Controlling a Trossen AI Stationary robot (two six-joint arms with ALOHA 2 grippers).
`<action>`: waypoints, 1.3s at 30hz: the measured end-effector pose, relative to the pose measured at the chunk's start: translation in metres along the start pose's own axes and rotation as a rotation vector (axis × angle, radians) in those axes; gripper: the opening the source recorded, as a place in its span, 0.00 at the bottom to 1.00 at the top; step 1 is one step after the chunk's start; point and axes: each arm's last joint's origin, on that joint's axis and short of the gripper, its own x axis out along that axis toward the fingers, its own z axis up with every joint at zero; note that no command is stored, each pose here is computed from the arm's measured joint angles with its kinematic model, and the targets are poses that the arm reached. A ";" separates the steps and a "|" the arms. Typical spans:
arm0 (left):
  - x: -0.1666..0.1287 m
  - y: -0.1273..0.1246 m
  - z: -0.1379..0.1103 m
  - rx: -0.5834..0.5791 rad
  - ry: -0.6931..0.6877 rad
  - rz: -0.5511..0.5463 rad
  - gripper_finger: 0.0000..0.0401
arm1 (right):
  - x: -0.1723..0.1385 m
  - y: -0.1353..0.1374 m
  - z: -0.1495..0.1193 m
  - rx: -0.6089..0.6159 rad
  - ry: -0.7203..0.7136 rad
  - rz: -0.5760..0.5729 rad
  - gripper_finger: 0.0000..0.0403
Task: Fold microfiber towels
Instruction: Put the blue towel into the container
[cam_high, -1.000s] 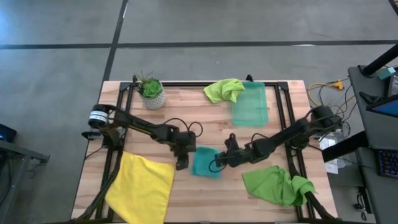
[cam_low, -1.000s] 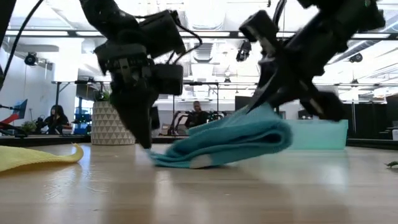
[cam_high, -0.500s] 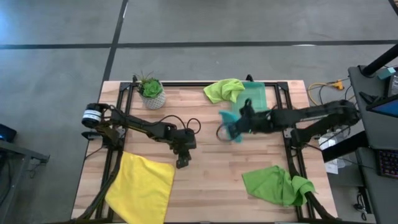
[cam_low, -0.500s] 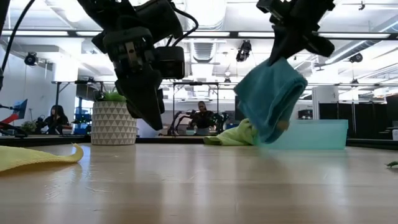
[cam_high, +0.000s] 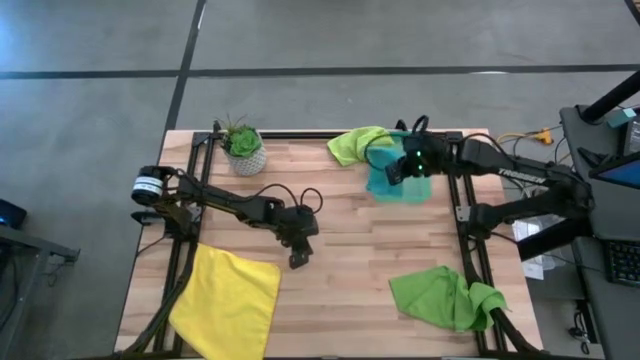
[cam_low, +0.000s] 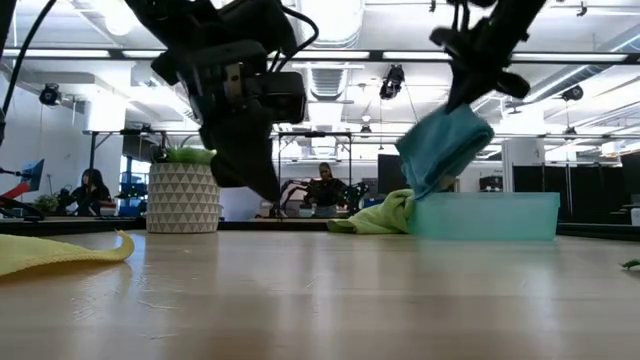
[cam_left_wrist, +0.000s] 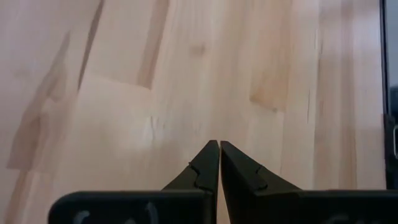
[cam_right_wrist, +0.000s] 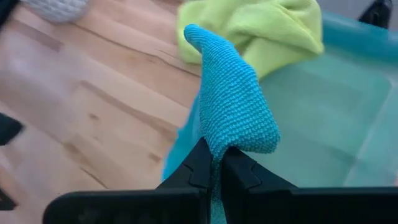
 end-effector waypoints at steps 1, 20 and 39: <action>0.000 0.000 0.001 -0.007 -0.016 0.007 0.00 | 0.003 -0.005 0.000 0.000 0.011 -0.012 0.02; -0.002 -0.003 0.015 -0.126 -0.171 0.026 0.00 | 0.081 -0.071 -0.011 -0.175 0.266 -0.166 0.02; -0.002 -0.003 0.016 -0.189 -0.189 0.032 0.00 | 0.119 -0.087 -0.010 -0.331 0.364 -0.297 0.03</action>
